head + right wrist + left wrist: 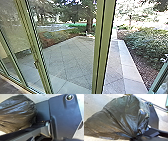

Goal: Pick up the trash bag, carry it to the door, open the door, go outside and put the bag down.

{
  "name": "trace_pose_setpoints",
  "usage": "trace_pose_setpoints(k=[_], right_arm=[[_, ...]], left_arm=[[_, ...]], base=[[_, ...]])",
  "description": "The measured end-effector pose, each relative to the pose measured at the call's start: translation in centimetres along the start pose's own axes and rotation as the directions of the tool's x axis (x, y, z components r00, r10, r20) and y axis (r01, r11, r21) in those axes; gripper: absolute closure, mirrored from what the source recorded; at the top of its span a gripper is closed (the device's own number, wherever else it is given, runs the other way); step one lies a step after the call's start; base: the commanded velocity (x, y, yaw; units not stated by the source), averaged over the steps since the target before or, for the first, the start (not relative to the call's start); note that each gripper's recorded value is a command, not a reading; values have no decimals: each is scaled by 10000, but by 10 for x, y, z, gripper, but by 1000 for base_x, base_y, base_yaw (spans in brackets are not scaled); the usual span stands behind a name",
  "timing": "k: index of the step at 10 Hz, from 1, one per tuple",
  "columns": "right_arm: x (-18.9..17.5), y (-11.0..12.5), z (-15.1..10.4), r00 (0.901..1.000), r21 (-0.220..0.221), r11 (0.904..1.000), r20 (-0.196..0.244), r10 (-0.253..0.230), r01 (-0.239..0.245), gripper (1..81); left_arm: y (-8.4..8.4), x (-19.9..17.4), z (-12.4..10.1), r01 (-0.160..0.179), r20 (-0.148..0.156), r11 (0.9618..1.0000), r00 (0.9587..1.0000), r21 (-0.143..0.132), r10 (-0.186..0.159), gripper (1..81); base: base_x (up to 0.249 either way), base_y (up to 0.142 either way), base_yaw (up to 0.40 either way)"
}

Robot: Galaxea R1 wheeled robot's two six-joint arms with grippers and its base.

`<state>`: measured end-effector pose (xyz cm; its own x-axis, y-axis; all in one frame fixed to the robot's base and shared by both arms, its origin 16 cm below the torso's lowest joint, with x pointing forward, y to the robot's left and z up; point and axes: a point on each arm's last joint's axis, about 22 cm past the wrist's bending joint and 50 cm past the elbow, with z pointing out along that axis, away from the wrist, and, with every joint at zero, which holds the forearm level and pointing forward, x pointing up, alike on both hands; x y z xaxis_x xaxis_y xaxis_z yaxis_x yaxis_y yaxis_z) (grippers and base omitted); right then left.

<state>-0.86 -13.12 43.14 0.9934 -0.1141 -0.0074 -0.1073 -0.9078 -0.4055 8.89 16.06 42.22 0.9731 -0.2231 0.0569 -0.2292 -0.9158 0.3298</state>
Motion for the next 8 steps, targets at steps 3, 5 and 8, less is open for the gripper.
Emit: trace_pose_setpoints(k=[3,5,8], right_arm=[[-7,13,-1,9997,-390,9990,-29,-222,221,10],[-10,16,0,9997,-533,9984,-164,-190,181,10],[-9,11,1,9996,-493,9986,-202,-195,185,10]], left_arm=[[3,0,2,-28,-2,10000,10000,31,28,811],[1,0,2,-52,8,10000,10000,64,52,811],[1,0,2,-56,19,10000,10000,66,56,811]], base=[[0,0,0],[0,0,0],[0,0,-33]])
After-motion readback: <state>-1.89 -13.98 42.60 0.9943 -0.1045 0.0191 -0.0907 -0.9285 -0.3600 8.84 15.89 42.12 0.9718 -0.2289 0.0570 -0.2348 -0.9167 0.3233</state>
